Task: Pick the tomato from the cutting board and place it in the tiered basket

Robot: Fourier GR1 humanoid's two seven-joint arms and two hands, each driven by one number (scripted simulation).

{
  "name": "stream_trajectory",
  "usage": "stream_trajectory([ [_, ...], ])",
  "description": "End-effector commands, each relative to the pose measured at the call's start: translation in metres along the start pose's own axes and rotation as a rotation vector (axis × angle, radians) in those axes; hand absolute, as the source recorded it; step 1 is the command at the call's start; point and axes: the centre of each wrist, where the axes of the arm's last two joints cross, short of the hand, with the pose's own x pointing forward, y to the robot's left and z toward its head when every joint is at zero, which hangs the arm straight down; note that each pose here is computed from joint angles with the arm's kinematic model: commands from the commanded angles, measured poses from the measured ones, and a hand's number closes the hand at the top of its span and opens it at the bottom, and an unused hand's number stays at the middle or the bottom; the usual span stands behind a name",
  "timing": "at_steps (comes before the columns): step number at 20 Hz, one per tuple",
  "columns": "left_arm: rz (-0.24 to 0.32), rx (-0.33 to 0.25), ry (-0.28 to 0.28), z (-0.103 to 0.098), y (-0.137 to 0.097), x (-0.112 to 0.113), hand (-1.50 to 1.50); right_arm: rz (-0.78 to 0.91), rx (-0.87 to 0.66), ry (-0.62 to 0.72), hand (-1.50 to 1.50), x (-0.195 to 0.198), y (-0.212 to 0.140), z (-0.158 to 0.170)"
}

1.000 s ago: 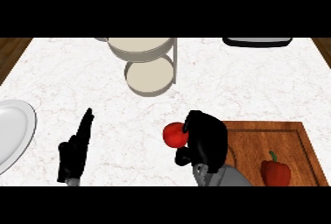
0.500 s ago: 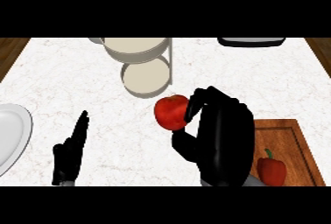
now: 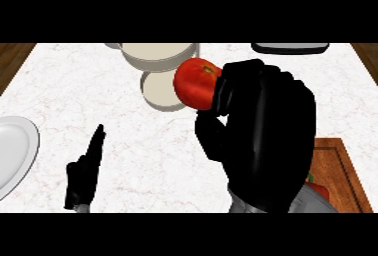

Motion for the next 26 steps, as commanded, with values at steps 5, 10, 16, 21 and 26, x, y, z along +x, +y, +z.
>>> stream_trajectory([
  [5, 0.006, -0.006, 0.064, 0.000, 0.004, -0.014, 0.00, 0.053, -0.020, 0.278, 1.50, 0.042, -0.023, -0.048],
  [10, -0.018, -0.035, 0.063, -0.001, 0.006, -0.014, 0.00, 0.070, 0.002, 0.311, 1.50, 0.063, -0.014, -0.086],
  [16, -0.010, -0.025, 0.062, 0.004, -0.013, -0.013, 0.00, 0.081, 0.088, 0.286, 1.50, 0.069, 0.015, -0.106],
  [21, -0.010, -0.036, 0.039, -0.002, -0.019, 0.000, 0.00, 0.129, 0.136, 0.307, 1.50, 0.063, 0.051, -0.135],
  [26, -0.003, -0.022, 0.064, -0.004, 0.004, -0.016, 0.00, 0.154, 0.129, 0.331, 1.50, 0.047, 0.082, -0.137],
])
